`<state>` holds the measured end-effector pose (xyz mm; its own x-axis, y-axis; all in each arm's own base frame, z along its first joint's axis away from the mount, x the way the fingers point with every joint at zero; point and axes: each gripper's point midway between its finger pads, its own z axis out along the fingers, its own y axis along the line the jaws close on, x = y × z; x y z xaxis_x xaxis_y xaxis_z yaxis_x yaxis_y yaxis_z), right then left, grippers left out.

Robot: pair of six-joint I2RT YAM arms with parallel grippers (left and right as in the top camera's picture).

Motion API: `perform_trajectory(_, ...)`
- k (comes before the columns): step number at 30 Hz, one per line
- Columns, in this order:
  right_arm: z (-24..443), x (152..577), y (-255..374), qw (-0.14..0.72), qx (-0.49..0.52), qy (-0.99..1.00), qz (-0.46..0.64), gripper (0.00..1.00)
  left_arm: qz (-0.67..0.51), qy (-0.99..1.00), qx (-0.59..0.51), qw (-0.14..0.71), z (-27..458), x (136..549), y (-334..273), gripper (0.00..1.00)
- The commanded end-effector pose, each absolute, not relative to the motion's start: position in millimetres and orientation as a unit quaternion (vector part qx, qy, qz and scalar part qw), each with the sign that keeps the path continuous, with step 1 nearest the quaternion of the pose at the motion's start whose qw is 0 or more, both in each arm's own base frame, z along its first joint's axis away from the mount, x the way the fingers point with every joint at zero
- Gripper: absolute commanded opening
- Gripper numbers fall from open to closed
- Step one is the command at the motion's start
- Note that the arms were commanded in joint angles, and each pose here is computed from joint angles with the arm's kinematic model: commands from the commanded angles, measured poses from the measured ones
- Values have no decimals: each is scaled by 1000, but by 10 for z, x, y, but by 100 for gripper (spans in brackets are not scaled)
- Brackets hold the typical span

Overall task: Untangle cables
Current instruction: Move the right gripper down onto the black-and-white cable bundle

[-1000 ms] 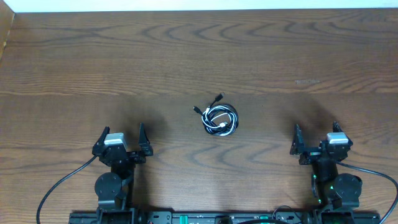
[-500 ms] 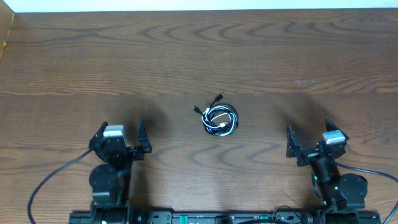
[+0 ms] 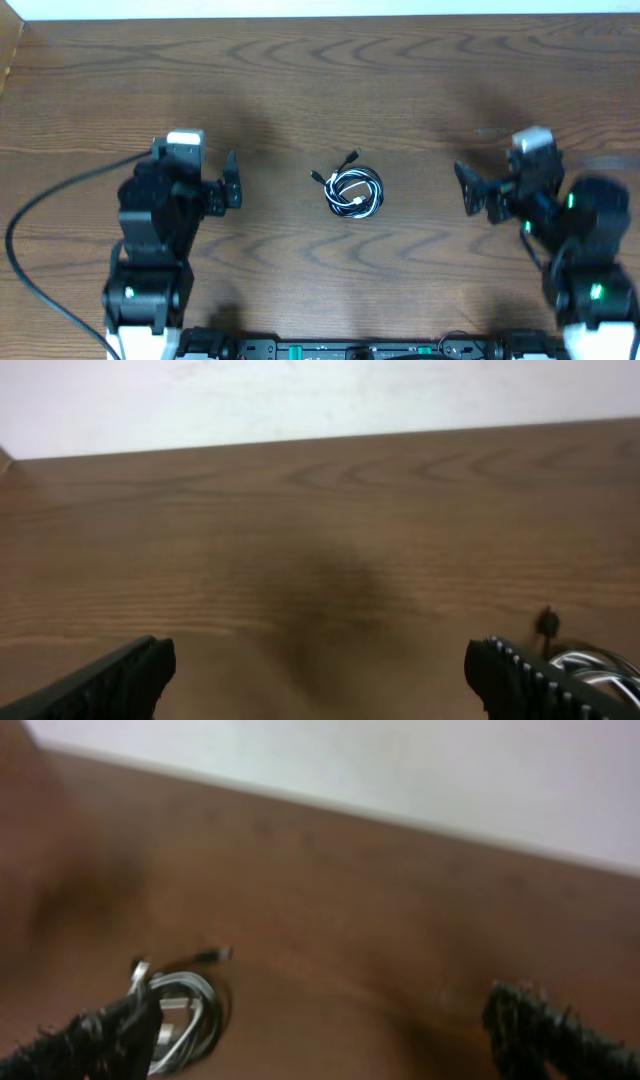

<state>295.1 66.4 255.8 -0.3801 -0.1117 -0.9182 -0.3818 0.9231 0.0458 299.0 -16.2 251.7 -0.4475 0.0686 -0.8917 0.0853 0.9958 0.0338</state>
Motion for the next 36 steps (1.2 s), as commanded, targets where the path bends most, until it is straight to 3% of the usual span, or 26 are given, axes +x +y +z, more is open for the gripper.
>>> perform_trajectory(1,2737,3133,772,505,-178,832,145,99,-10,860,77,505,2670,3097,-268,98)
perform_trajectory(9,2784,3507,822,390,-170,888,173,99,-28,917,117,380,2567,3319,-561,98)
perform_trajectory(15,2761,3709,827,387,-173,889,172,99,-58,935,174,304,2404,3437,-1024,98)
perform_trajectory(24,2775,3601,1058,364,-171,879,254,99,-232,909,232,257,2299,3267,-1976,98)
perform_trajectory(27,2691,3629,1065,348,-154,886,264,83,-213,920,220,245,2157,3331,-1959,95)
perform_trajectory(32,2299,3655,1251,268,-115,911,293,67,-88,962,10,260,1984,3691,-1253,86)
perform_trajectory(36,1999,3613,1525,213,-129,921,300,56,-83,959,-70,262,1993,3767,-986,82)
